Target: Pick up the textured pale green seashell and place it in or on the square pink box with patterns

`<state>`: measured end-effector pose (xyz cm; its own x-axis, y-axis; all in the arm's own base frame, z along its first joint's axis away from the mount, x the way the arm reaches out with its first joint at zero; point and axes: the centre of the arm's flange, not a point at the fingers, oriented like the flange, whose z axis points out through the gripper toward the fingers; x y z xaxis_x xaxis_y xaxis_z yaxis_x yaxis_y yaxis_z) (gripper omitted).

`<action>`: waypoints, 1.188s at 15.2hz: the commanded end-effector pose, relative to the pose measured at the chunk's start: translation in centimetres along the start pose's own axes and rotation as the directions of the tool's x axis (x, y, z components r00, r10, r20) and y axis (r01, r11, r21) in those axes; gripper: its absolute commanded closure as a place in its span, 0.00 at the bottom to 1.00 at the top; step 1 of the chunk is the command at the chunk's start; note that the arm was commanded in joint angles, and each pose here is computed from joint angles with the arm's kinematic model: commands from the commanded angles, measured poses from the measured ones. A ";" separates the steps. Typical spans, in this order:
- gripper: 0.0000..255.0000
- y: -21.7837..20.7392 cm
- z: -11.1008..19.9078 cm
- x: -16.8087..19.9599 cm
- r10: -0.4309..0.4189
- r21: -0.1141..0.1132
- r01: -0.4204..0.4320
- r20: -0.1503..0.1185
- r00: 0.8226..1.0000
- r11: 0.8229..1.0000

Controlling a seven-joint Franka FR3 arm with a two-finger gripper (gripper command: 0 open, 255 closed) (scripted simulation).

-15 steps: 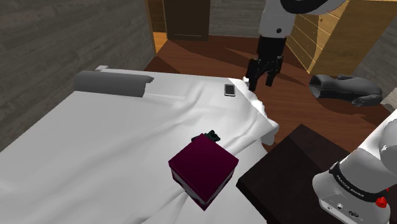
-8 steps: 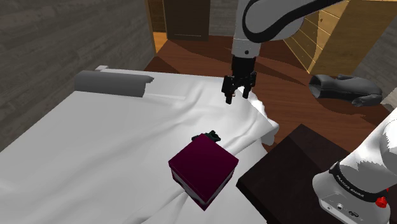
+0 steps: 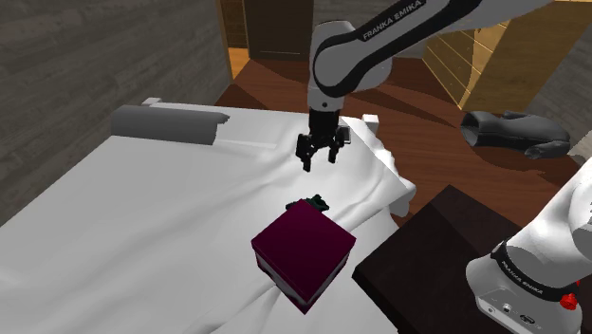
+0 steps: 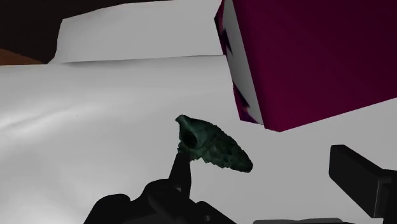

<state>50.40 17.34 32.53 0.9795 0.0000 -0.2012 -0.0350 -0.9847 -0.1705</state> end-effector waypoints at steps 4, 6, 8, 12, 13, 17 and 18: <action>0.00 -2.8 4.2 4.5 -0.010 0.009 0.009 0.014 1.000 1.000; 0.00 -3.9 5.9 6.3 -0.014 0.012 0.013 0.020 1.000 1.000; 0.00 -5.0 7.5 8.0 -0.018 0.015 0.017 0.025 1.000 1.000; 0.00 -5.8 9.7 9.1 -0.020 0.017 0.020 0.029 0.999 1.000; 0.00 -5.8 10.2 9.1 -0.020 0.017 0.020 0.029 0.999 1.000; 0.00 -5.8 12.6 9.1 -0.020 0.017 0.020 0.029 0.999 1.000; 0.00 -5.8 12.6 9.1 -0.020 0.017 0.020 0.029 0.999 1.000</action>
<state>57.06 25.21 19.77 0.9738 0.0252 -0.2259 -0.0189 -0.9814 -0.1910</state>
